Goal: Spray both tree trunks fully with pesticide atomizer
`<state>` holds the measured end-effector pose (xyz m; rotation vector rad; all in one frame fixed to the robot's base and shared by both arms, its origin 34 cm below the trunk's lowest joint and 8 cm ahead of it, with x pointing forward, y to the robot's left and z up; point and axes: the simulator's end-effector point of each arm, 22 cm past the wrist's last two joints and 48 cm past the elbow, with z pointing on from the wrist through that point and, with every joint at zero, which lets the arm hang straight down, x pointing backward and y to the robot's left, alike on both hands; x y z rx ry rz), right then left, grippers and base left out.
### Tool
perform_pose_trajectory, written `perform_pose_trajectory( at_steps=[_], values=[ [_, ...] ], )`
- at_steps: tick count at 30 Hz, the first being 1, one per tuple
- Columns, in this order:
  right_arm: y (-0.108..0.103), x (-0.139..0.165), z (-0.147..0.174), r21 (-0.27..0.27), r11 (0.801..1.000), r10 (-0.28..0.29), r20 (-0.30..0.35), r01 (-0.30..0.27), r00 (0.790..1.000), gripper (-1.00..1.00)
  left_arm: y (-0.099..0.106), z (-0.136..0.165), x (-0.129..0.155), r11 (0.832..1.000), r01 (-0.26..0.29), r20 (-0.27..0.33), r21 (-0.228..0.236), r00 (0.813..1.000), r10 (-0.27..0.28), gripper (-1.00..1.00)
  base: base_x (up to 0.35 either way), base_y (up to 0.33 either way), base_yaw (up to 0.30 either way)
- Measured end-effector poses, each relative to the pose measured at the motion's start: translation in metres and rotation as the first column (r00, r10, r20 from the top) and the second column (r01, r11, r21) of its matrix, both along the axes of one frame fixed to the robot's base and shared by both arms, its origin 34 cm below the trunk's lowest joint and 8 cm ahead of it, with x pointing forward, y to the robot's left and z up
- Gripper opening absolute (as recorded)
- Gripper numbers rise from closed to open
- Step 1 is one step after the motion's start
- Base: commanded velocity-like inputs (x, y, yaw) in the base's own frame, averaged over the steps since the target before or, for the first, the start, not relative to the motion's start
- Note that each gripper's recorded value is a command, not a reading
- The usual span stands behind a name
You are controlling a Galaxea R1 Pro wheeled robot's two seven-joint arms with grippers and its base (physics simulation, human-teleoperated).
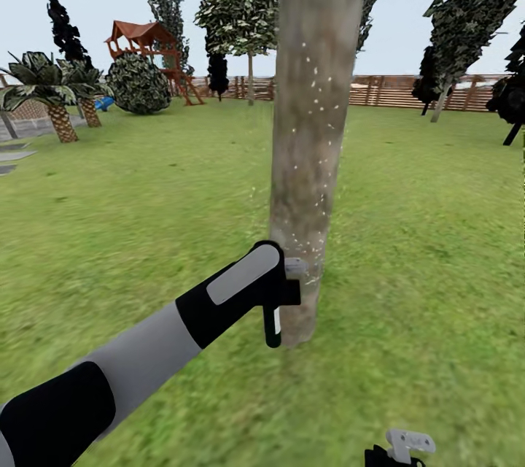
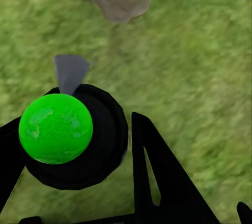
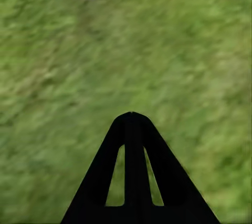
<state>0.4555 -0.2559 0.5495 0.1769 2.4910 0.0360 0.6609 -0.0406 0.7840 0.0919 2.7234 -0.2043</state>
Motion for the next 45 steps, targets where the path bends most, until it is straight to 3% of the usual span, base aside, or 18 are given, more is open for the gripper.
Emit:
perform_pose_trajectory(
  at_steps=[19,23,26,34,40,45],
  values=[
    [-0.001,-0.003,-0.004,-0.005,1.000,0.000,-0.010,0.000,1.000,-1.00,-0.002,0.008,-0.002,1.000,0.011,0.021,0.004,1.000,-0.011,-1.00,0.046,0.054,-0.026],
    [0.000,-0.003,-0.004,-0.005,1.000,0.000,-0.011,0.000,1.000,-1.00,0.009,0.019,0.002,0.998,-0.009,0.046,0.058,0.999,0.006,-1.00,0.000,0.000,0.000],
    [0.001,-0.004,-0.004,-0.004,1.000,0.000,-0.011,0.000,1.000,-1.00,0.007,0.053,0.015,0.998,-0.004,0.092,0.056,0.996,-0.001,-1.00,0.000,0.000,0.000],
    [0.001,-0.004,-0.004,-0.004,1.000,0.001,-0.013,-0.001,1.000,-1.00,-0.017,0.177,0.040,0.997,0.063,0.171,-0.038,0.984,-0.056,-1.00,0.000,0.000,0.000],
    [0.001,-0.004,-0.004,-0.004,1.000,0.001,-0.013,-0.001,1.000,-1.00,-0.016,0.264,0.057,0.996,0.053,0.222,-0.069,0.974,-0.037,-1.00,0.000,0.000,0.000],
    [0.001,-0.005,-0.004,-0.005,1.000,0.003,-0.017,-0.003,1.000,-1.00,-0.003,0.339,0.073,0.997,0.004,0.312,-0.074,0.950,0.020,-1.00,0.000,0.000,0.000]
  ],
)
